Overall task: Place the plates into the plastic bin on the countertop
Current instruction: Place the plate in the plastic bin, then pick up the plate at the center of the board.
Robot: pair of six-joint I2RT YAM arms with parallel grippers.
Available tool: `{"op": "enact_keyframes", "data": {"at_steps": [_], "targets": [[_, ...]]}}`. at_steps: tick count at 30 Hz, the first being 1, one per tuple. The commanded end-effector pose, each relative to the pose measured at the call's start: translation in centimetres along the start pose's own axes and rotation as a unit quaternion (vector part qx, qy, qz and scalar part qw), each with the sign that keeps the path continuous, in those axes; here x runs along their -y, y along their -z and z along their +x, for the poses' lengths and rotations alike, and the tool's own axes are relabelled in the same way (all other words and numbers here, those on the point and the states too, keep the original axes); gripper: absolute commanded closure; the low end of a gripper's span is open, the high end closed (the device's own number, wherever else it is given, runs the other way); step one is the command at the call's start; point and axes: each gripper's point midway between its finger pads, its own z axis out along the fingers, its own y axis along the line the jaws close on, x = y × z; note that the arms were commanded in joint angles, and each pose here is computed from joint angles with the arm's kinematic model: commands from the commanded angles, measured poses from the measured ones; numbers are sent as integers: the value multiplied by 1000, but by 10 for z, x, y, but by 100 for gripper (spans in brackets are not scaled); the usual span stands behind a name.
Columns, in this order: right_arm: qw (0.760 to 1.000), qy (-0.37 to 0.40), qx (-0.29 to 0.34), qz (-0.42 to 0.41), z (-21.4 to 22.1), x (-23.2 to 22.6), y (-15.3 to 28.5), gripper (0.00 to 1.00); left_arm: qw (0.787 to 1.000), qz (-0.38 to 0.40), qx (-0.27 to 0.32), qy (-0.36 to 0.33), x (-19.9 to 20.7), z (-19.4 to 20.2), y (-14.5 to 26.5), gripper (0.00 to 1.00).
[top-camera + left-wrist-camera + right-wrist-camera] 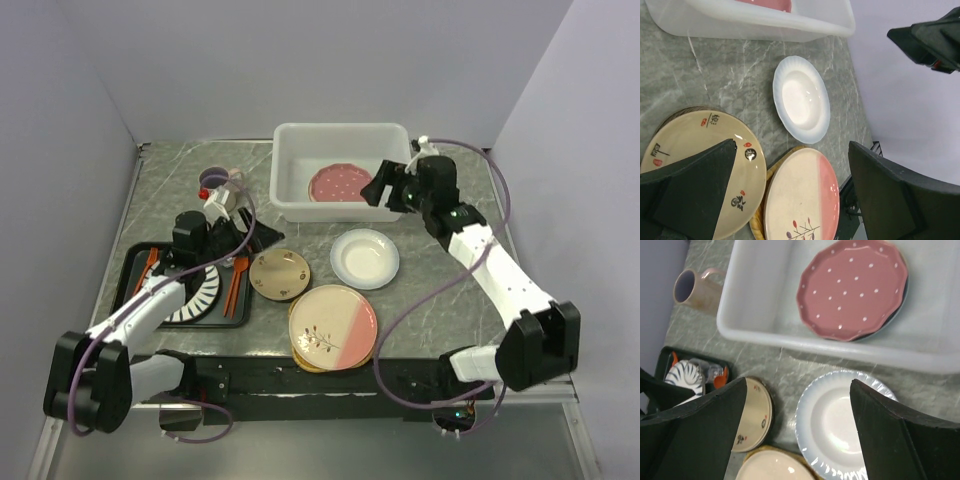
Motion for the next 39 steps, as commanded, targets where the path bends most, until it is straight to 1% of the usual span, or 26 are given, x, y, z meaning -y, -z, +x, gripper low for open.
{"op": "enact_keyframes", "data": {"at_steps": [1, 8, 15, 25, 28, 34, 39], "targets": [[999, 3, 31, -24, 2, -13, 25, 10, 1000, 15, 17, -12, 13, 4, 13, 1], [999, -10, 24, -23, 47, 3, 47, 10, 1000, -1, 0, -7, 10, 33, 18, 1], [999, -29, 7, -31, 85, 13, 58, 10, 1000, -8, -16, -1, 8, 57, 16, 1], [997, -49, -41, -34, 146, 32, 64, 10, 999, -24, -34, 5, -4, 81, 18, 1], [997, -54, -40, -39, 151, 33, 65, 11, 998, -35, -42, 5, -12, 86, 17, 1], [995, -63, -64, -53, 172, 33, 67, 11, 997, -37, -71, 13, -21, 103, 14, 1], [993, -73, -77, -59, 183, 34, 68, 11, 996, -36, -84, 12, -24, 111, 12, 1]]}}
